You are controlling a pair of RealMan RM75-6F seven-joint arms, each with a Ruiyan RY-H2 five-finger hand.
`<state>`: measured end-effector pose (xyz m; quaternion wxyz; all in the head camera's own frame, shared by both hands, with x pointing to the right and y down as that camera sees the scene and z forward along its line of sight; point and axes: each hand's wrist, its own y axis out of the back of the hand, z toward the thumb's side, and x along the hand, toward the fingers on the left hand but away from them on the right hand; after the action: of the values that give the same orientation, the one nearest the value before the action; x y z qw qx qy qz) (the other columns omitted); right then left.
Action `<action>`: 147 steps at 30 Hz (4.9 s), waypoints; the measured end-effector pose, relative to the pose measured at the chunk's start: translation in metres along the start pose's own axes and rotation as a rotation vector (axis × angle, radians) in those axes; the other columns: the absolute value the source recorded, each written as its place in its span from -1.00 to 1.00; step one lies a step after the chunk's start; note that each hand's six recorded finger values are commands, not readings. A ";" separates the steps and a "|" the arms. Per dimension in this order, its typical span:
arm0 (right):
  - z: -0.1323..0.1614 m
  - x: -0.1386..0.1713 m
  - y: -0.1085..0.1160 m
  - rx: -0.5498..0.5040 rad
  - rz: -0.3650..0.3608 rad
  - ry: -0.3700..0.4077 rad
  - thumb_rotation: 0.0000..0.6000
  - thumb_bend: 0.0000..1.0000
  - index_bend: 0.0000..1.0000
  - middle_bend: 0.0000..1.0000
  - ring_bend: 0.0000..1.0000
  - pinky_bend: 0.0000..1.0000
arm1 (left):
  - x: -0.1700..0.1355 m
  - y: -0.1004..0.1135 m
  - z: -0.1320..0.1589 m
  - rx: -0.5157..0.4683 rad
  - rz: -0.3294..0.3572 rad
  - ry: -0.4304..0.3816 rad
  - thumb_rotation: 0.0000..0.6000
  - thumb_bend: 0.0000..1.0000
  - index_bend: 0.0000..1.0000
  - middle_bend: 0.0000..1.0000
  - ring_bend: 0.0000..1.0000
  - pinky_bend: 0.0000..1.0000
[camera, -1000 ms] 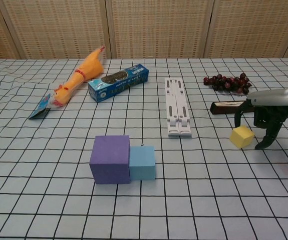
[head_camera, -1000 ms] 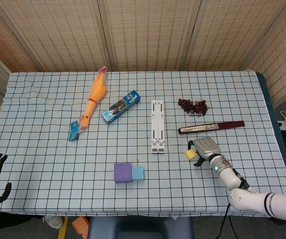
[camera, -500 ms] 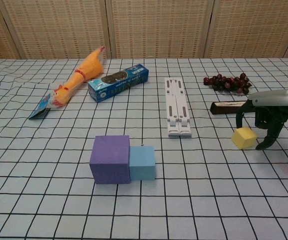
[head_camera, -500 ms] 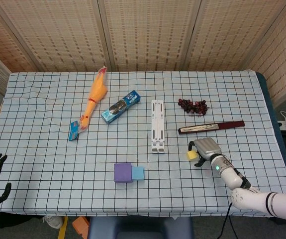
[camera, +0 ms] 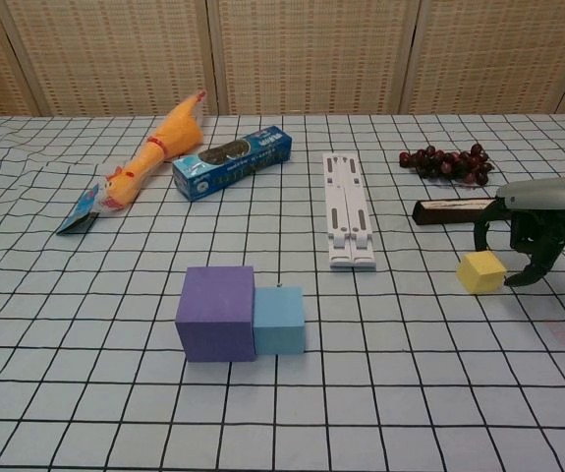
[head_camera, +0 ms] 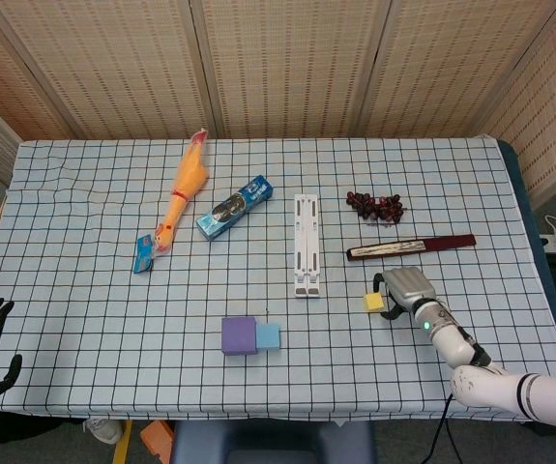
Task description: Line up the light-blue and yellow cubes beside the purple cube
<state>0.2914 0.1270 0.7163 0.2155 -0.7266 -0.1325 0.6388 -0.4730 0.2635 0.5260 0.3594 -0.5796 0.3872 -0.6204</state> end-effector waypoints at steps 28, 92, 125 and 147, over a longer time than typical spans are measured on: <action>0.053 0.012 0.007 -0.236 -0.011 0.227 1.00 -0.60 0.06 0.85 1.00 1.00 | -0.001 -0.001 0.002 0.007 -0.002 -0.008 1.00 -0.11 -1.00 -1.00 -0.94 -0.38; 0.132 -0.016 -0.031 -0.345 0.178 0.388 1.00 -0.60 0.06 0.85 1.00 1.00 | -0.005 0.005 0.001 -0.016 0.028 -0.027 1.00 -0.11 -1.00 -1.00 -0.94 -0.36; 0.136 -0.019 -0.036 -0.378 0.175 0.403 1.00 -0.77 -0.18 0.85 1.00 1.00 | -0.004 0.004 0.002 -0.011 0.021 -0.028 1.00 -0.11 -1.00 -1.00 -0.94 -0.36; 0.111 0.005 -0.019 -0.349 0.130 0.395 1.00 -0.81 -0.17 0.85 1.00 1.00 | -0.005 0.004 0.002 -0.011 0.019 -0.027 1.00 -0.11 -1.00 -1.00 -0.94 -0.36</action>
<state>0.1845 0.1612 0.7112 0.0670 -0.8702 -0.1493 0.4648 -0.4705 0.2663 0.5205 0.3674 -0.5861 0.3913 -0.6070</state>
